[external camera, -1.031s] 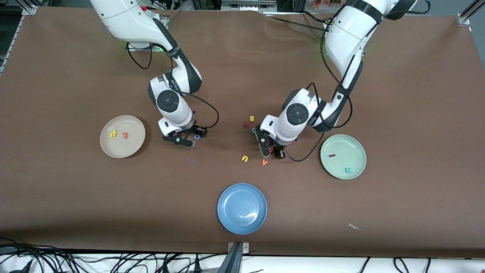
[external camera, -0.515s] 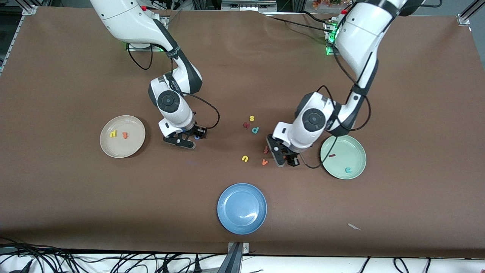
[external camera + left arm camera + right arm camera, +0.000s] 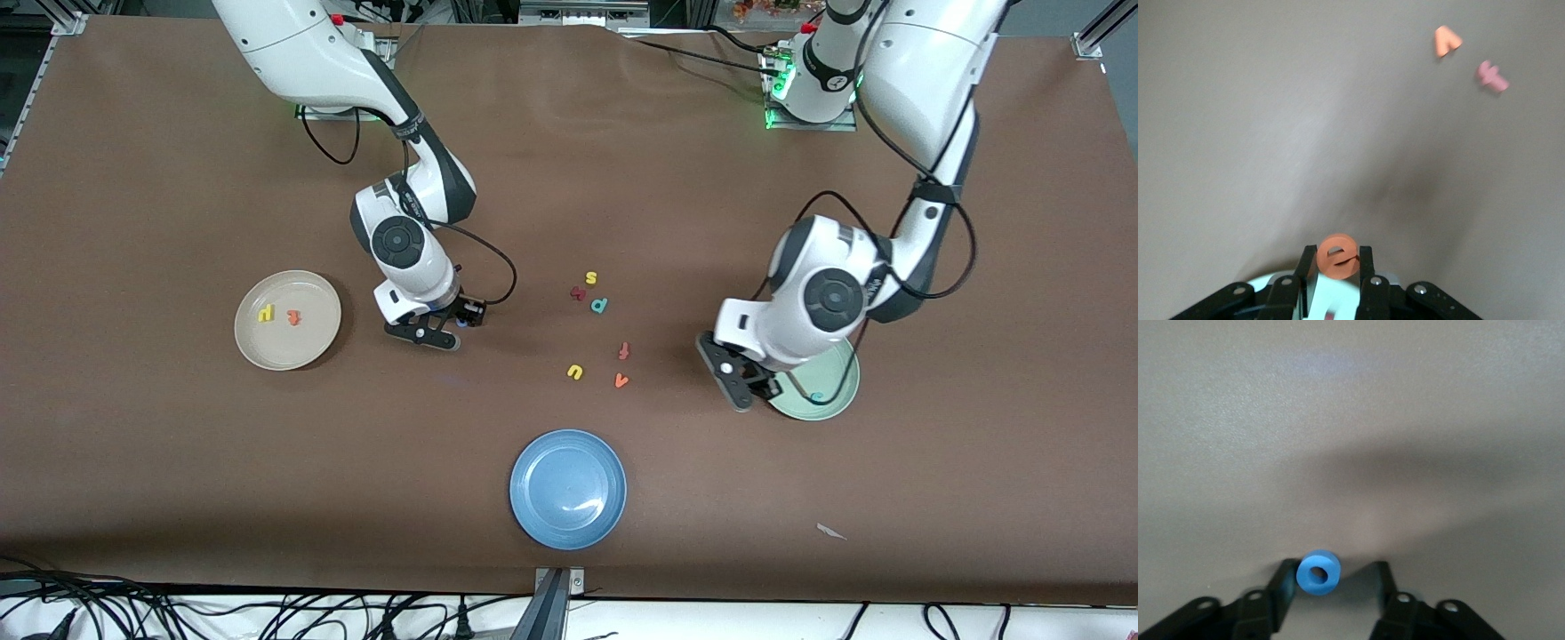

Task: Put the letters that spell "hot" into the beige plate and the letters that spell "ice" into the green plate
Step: 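Carry the blue ring to the beige plate and the e to the green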

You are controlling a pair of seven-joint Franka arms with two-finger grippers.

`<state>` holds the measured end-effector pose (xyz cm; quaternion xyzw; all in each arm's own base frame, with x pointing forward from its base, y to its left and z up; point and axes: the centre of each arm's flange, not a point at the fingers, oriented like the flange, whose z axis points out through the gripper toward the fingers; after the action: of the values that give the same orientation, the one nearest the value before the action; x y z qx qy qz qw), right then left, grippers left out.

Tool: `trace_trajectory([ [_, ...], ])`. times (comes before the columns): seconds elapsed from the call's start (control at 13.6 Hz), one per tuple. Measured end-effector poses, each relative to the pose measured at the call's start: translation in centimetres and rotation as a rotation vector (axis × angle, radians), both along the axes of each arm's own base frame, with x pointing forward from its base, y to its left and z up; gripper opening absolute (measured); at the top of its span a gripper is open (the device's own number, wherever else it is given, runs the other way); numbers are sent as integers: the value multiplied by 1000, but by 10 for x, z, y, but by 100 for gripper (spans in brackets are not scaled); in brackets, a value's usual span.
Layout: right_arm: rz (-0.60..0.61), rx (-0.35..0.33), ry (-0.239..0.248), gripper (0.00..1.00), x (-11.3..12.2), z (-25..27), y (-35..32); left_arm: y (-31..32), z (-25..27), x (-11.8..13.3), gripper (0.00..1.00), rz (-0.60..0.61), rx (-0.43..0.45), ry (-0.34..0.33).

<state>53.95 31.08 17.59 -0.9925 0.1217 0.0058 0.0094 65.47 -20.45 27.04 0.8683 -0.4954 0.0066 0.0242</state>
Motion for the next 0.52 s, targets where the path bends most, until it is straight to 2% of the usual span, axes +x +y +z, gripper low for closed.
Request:
trace_trajectory([
  [0.07, 0, 1, -2, 39, 1, 1, 0, 13, 1, 3, 29, 18, 7, 6],
  [0.15, 0, 0, -1, 39, 1, 1, 0, 25, 1, 5, 29, 35, 18, 13],
  [0.22, 0, -1, -2, 30, 1, 2, 0, 39, 2, 7, 29, 54, 33, 22],
  [0.52, 1, 0, -3, 28, 1, 2, 0, 89, 18, 16, 29, 132, 72, 70],
])
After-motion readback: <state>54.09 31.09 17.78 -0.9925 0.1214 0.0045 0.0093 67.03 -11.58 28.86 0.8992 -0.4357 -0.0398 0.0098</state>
